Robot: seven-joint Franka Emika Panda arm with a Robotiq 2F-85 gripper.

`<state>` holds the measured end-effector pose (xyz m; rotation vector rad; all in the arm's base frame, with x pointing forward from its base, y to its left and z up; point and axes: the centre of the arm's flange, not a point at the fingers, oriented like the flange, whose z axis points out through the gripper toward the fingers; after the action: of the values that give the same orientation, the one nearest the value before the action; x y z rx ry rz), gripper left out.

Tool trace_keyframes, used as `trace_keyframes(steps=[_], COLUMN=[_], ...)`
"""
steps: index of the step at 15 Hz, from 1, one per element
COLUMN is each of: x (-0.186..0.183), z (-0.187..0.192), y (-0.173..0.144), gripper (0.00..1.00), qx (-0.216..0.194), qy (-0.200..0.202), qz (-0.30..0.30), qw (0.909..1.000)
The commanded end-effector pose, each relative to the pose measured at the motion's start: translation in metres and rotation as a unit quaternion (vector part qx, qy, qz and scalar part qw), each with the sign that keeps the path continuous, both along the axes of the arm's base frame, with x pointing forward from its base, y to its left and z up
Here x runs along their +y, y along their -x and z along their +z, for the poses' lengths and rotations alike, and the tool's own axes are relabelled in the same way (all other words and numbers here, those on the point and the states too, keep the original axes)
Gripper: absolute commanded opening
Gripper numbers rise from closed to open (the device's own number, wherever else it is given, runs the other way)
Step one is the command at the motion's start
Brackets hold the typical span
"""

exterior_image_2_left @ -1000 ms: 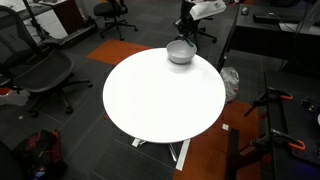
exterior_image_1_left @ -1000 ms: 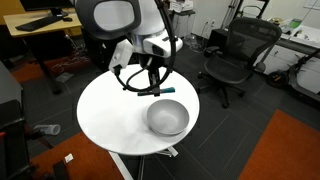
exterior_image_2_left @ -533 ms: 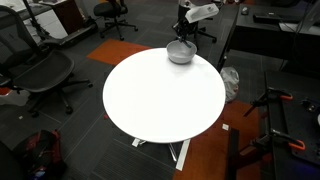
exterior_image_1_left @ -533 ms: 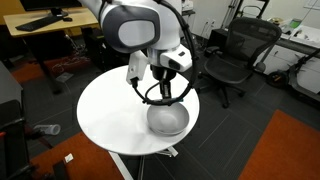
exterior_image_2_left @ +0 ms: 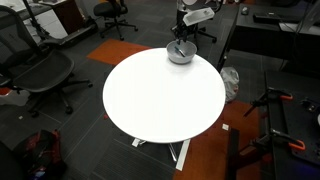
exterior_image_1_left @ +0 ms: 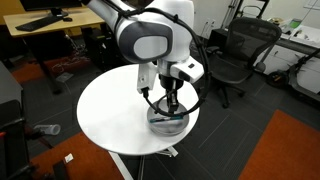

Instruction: Put the marker in the bowl

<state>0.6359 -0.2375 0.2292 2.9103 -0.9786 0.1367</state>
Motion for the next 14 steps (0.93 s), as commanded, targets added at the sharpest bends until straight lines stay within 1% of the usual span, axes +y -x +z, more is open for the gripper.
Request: trace_keyframes(steps=[1,2,4,5,7,9,11,14], x=[-0.007,-0.007,-0.004,-0.002,0.001,0.005,0.012,0.029], z=[0.008,0.011,0.024,0.032,0.047,0.067,0.089,0.124], y=[-0.008,-0.007,-0.003,0.000,0.004,0.011,0.021,0.043], gripper=[0.73,0.81,0.95,0.99,1.00,1.00,1.00,1.00], qx=[0.006,0.005,-0.001,-0.003,-0.006,-0.012,-0.013,-0.015], qy=[-0.012,-0.012,-0.009,-0.006,-0.001,-0.005,-0.011,-0.009], qz=[0.011,0.011,0.012,0.011,0.002,0.001,0.003,0.009], qw=[0.9999,0.9999,0.9999,0.9999,1.0000,0.9999,0.9999,0.9998])
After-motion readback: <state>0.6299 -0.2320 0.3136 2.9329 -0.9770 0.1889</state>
